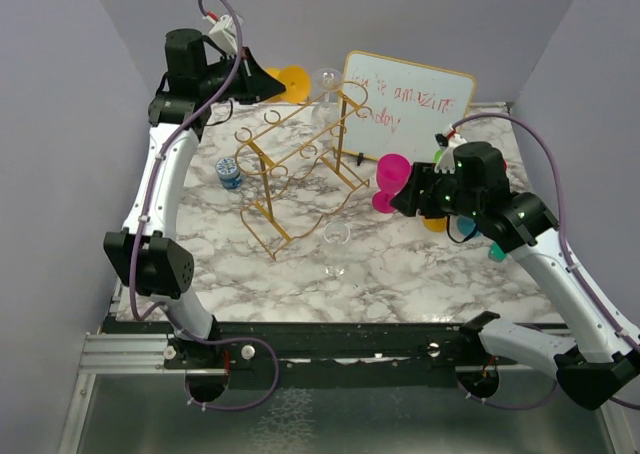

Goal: Take the wine glass off the wine glass rack
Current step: Pick up the wine glass from the wine rack, then place the wine glass at the center of the board.

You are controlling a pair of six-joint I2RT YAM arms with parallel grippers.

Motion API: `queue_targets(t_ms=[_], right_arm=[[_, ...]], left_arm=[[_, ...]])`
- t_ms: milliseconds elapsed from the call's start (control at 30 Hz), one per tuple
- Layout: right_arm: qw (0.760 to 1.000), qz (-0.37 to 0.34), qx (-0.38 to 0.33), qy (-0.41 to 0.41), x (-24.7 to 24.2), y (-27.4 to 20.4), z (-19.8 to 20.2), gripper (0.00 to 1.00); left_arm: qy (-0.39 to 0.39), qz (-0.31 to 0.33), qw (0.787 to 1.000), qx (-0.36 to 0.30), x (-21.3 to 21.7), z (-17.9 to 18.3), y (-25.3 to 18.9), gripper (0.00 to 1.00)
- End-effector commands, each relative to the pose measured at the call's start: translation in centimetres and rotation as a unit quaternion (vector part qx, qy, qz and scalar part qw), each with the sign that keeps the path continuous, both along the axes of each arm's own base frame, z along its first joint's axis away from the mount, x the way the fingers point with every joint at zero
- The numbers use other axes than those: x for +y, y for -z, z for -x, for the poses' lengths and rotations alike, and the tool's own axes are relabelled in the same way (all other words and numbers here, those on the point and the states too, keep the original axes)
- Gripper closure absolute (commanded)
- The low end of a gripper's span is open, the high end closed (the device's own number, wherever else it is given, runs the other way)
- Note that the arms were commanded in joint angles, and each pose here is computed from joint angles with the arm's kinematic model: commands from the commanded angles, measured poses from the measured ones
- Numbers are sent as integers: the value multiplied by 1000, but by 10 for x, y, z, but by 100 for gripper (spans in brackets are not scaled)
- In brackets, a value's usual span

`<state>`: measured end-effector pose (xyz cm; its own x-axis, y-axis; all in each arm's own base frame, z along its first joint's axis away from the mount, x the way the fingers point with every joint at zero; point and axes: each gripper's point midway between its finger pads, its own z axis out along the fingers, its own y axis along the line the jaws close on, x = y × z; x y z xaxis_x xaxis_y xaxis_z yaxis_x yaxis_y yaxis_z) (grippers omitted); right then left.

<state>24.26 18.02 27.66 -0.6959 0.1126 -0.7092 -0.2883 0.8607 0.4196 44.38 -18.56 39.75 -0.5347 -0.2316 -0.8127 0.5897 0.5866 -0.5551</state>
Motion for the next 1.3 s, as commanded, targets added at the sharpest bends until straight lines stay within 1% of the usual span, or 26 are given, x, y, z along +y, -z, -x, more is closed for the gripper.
queue_targets(t_ms=[0,100,233,300,367,467,533,600,700,767,867,967,1033,1167,1267], right_arm=[[1000,-13,-11,-13,4,-2,1,40],[1000,-16,-10,-15,6,-1,1,40],[1000,-17,-6,-17,7,1,1,40],[1000,-16,-7,-14,6,1,1,40],[1000,-15,-11,-7,4,0,0,40],[999,-13,-21,27,-5,-6,-5,40],[997,-23,-40,60,-14,-21,-8,40],[994,-42,-80,67,-17,-41,-9,39],[986,-53,-121,100,-29,-60,-12,38],[985,-52,-126,109,-33,-62,-13,38],[987,-47,-112,108,-31,-55,-14,38],[988,-42,-103,110,-31,-50,-15,38],[988,-48,-104,108,-29,-55,-14,38],[984,-102,-135,52,-9,-94,-6,37],[981,-103,-155,49,-10,-121,-10,36]], left_arm=[[-43,-23,991,-127,19,25,-61,100],[-52,-28,986,-159,23,37,-73,100],[-42,-15,985,-165,20,49,-80,100],[-16,-1,987,-159,14,62,-82,100],[26,21,987,-156,3,80,-82,100],[89,45,982,-161,-23,113,-82,100],[117,47,977,-172,-39,133,-85,100],[132,49,972,-189,-51,153,-93,100],[135,53,963,-228,-60,173,-107,100],[139,58,958,-242,-62,181,-113,100],[140,58,956,-251,-63,186,-115,100],[158,63,955,-243,-69,192,-113,100],[180,66,952,-236,-78,201,-107,100],[217,71,949,-216,-97,218,-93,100],[245,80,945,-202,-114,234,-90,100]])
